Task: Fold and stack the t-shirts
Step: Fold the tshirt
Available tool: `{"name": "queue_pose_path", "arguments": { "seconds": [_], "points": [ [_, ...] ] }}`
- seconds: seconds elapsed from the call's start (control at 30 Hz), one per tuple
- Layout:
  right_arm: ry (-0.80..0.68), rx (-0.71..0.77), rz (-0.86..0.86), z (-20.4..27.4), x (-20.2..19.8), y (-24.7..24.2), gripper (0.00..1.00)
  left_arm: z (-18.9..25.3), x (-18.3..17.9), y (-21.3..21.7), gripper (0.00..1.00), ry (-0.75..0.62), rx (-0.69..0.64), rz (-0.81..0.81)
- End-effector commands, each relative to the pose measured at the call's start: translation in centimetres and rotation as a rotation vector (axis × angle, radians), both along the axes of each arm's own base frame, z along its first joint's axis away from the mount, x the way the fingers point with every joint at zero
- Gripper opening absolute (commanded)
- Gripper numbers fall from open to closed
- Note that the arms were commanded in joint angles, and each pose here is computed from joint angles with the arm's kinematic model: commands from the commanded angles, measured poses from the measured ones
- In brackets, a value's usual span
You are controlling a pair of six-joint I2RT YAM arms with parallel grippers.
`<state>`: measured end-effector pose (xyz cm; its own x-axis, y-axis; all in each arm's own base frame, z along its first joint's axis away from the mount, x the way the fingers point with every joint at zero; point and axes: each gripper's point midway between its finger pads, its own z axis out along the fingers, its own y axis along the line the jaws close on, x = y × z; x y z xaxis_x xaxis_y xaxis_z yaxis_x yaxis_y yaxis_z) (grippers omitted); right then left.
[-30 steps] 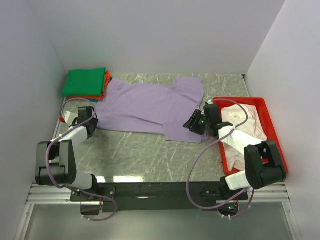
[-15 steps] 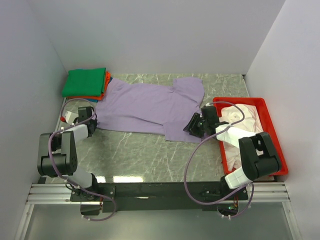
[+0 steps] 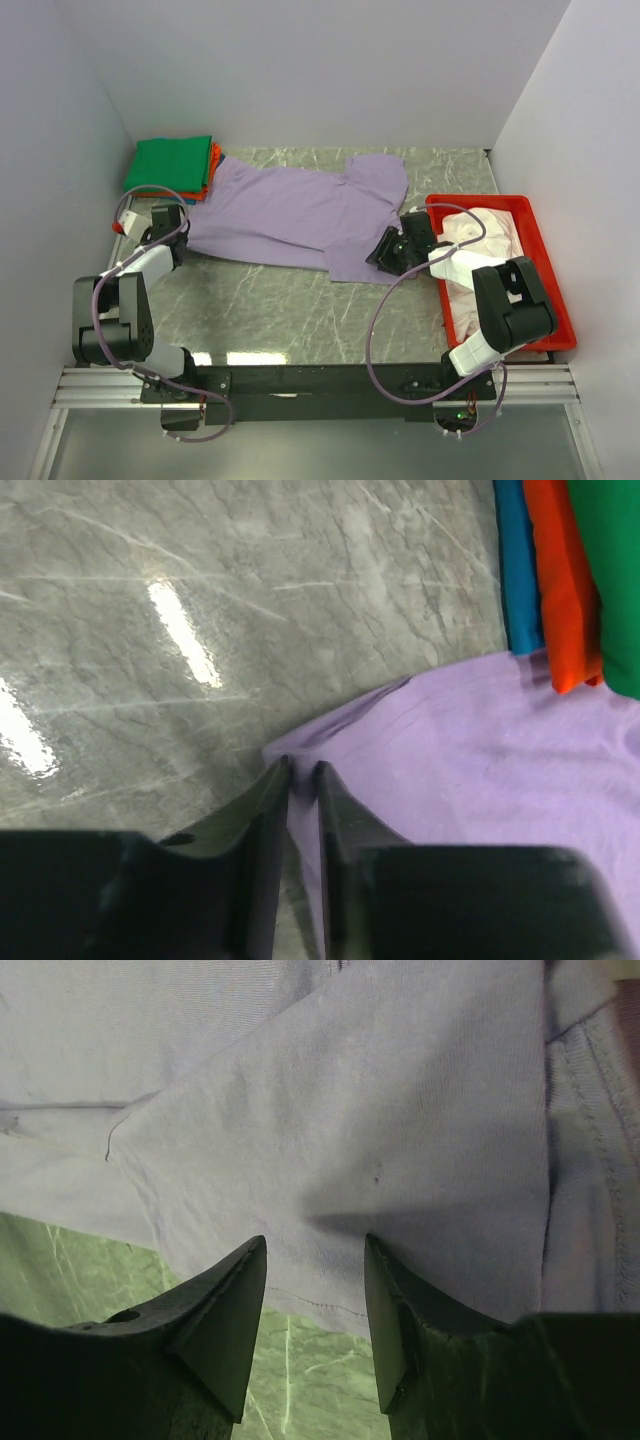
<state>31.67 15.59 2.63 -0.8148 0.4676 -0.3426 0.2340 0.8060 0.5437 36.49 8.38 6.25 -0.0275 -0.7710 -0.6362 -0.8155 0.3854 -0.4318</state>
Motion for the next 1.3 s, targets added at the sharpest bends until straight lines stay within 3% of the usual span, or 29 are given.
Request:
{"name": "queue_pose_path", "arguments": {
  "seconds": [0.0,0.07,0.23,0.4,0.83,1.07,1.27],
  "points": [
    [-0.007,-0.03,-0.008,0.0,0.6,-0.3,0.51,2.1,0.6,1.1,0.26,-0.034,0.056,0.022],
    [-0.012,-0.032,-0.012,0.1,0.5,-0.5,0.51,1.5,0.1,1.1,0.37,-0.021,0.05,0.028],
    [-0.013,-0.041,-0.028,0.3,0.0,-1.1,0.51,0.9,-0.7,1.1,0.44,-0.011,0.043,0.047],
    [-0.037,-0.053,-0.047,1.3,-0.3,-1.6,0.53,0.7,-0.9,0.0,0.58,-0.038,-0.019,0.024],
    [-0.084,-0.089,-0.162,3.2,-2.9,-5.4,0.55,3.3,-0.5,-3.9,0.59,-0.158,-0.128,-0.153],
    [-0.048,-0.12,-0.229,1.7,-6.0,-7.0,0.54,4.5,-0.2,-6.9,0.61,-0.22,-0.166,-0.246],
    [-0.025,-0.12,-0.23,0.4,-6.0,-6.9,0.52,5.2,-0.3,-10.0,0.61,-0.259,-0.209,-0.33]
  ]
}}
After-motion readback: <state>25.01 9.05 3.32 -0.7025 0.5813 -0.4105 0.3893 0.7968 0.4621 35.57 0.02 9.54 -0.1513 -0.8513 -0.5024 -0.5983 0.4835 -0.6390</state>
